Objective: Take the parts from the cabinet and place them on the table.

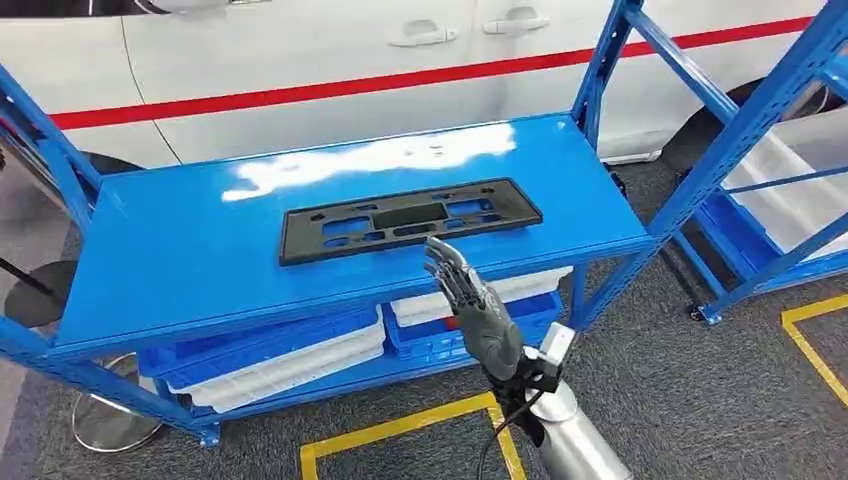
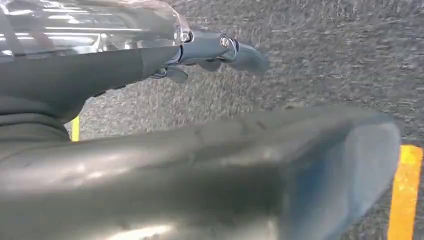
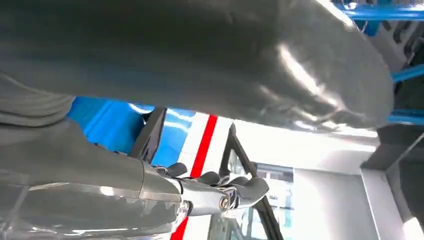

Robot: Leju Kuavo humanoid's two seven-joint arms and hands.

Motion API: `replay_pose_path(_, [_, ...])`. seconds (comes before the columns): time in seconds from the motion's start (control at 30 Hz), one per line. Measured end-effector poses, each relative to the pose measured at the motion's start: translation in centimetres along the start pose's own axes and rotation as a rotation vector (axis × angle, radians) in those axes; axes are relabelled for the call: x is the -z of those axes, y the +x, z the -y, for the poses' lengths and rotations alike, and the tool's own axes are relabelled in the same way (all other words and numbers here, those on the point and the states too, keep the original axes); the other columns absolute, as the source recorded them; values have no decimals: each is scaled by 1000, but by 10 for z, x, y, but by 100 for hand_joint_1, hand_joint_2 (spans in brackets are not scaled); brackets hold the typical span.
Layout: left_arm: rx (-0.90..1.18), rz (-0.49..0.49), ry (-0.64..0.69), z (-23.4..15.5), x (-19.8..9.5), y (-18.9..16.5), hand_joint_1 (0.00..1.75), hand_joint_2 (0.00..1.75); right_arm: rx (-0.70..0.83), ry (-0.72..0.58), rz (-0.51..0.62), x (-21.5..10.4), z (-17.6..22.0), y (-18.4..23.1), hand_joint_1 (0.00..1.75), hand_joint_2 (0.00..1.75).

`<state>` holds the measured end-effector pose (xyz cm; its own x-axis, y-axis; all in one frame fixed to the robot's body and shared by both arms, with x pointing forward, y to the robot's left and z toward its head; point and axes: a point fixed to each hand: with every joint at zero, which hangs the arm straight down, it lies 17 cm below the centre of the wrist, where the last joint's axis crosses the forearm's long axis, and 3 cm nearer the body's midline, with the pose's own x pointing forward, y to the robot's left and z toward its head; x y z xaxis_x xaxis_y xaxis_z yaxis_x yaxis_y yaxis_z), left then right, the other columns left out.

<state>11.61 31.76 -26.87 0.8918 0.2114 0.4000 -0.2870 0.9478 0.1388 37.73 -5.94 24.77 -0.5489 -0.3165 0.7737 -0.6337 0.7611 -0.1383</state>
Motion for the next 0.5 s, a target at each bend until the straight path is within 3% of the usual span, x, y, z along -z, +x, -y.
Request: replay_pose_path(0.5, [7,10,-4,1,-1,-1,0,0,-136,71,-18,43,-14,-19,0,0])
